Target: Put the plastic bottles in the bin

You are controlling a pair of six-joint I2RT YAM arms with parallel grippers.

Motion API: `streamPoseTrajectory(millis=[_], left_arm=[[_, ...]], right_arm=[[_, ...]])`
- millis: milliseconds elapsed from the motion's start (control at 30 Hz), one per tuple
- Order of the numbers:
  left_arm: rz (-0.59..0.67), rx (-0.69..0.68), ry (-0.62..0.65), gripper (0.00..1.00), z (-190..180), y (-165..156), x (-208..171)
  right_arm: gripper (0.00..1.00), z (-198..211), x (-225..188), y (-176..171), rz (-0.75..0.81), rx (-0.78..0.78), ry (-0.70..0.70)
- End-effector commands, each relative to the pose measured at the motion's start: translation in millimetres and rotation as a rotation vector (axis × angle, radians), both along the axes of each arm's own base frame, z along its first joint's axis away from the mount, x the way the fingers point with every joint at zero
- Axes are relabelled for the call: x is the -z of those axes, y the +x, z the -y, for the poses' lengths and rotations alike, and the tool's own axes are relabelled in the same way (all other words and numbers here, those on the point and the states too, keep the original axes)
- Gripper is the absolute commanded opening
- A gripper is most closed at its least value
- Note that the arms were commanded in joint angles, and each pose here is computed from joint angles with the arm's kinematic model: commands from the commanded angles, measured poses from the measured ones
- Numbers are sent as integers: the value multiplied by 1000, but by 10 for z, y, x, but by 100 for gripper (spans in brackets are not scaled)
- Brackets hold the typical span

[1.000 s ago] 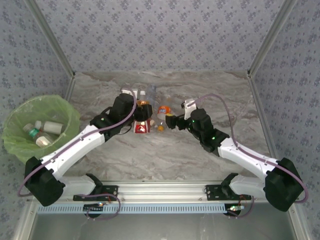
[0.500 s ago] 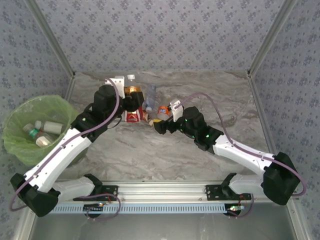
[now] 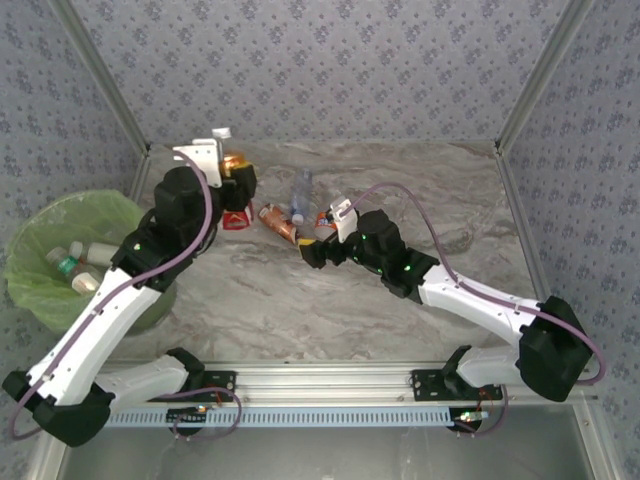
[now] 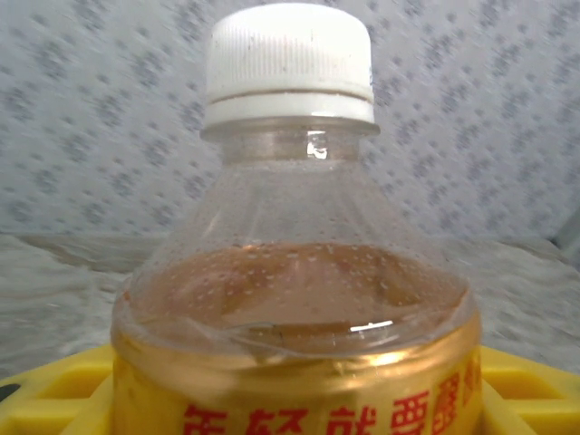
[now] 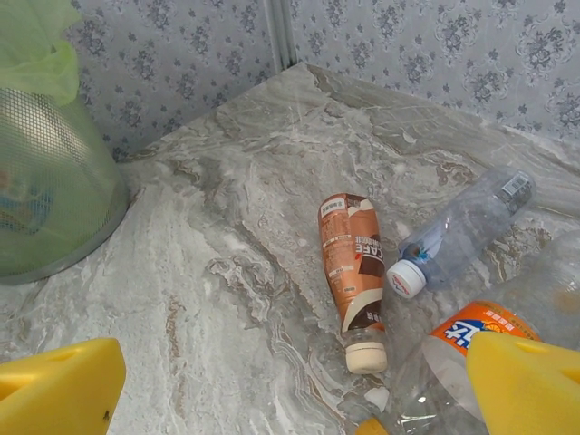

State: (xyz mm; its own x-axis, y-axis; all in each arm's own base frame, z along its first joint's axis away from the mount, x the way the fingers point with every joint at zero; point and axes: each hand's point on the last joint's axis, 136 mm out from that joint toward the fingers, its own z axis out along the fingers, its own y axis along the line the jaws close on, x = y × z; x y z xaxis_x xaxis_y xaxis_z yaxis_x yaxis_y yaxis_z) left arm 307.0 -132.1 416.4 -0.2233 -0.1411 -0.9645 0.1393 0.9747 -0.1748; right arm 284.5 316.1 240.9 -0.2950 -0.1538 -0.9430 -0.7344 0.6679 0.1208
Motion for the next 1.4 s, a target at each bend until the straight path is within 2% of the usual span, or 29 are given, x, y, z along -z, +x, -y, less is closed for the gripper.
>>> streamPoseTrajectory(millis=[0, 333, 667, 900, 1033, 1167, 1267, 1367], left_arm=[[111, -173, 37, 41, -483, -149, -432], [122, -489, 79, 42, -1456, -331, -444], [72, -866, 59, 45, -2372, -584, -221], [20, -976, -25, 47, -2653, -667, 121], [-46, -985, -61, 50, -2680, -694, 355], [-71, -995, -98, 64, -2669, -748, 478], [-61, -979, -131, 87, -2636, -760, 421], [-60, -954, -149, 97, -2597, -745, 329]], right_arm=[[99, -59, -110, -10, 25, -22, 1], [99, -53, -110, -1, 34, -17, -6], [99, -38, -103, 0, 36, -12, -16], [99, -5, -96, -8, 35, -3, -22], [99, 25, -82, -10, 35, 7, -26], [99, 26, -73, -11, 33, 8, -26], [99, 29, -72, -3, 34, 12, -27], [99, 42, -65, 21, 36, 27, -28]])
